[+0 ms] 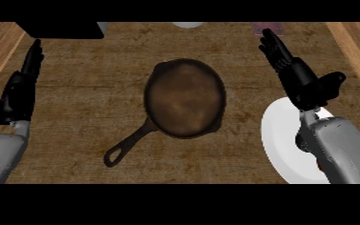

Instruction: Pick the eggplant from the plate and place it in the pan

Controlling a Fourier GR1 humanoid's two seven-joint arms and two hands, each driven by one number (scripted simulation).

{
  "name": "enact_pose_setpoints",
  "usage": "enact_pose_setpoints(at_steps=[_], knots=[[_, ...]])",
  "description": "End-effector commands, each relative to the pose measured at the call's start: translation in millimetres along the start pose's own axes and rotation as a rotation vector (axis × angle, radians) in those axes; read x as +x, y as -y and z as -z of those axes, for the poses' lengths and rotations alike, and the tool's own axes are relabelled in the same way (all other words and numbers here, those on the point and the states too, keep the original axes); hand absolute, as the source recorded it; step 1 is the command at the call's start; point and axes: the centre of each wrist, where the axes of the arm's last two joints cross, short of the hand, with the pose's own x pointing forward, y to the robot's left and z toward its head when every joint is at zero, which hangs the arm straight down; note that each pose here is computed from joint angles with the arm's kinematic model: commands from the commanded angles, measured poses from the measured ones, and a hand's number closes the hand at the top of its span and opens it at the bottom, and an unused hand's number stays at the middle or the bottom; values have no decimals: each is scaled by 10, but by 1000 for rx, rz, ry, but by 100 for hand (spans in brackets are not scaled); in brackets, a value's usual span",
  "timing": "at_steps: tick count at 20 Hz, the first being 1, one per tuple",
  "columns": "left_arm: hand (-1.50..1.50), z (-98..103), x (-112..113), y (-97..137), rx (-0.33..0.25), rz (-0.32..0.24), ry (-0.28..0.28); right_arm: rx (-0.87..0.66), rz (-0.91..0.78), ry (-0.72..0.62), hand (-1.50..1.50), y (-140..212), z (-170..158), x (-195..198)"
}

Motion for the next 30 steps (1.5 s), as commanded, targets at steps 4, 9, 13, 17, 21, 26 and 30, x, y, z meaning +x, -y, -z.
enact_pose_setpoints(at_steps=[4,9,13,17,21,26,30], knots=[[0,-323,-307,110,-59,-43,-145,-717,100,-270,-150,1073,-455,-399],[0,-615,-543,263,-110,-93,-280,-1278,20,-751,-150,1634,-1419,-1002],[0,-788,-532,417,-197,-122,-289,-1467,39,-1000,-150,1538,-1765,-1198],[0,-842,-342,527,-244,-141,-254,-1228,-165,-1256,-150,1524,-1944,-1098],[0,-891,-287,445,-221,-118,-248,-1066,-178,-1331,-150,1711,-1660,-474],[0,-877,-155,463,-218,-121,-243,-852,-106,-1344,-150,1708,-1305,77],[0,-1086,-218,473,-254,-141,-254,-739,-53,-1366,-150,1881,-1198,188]])
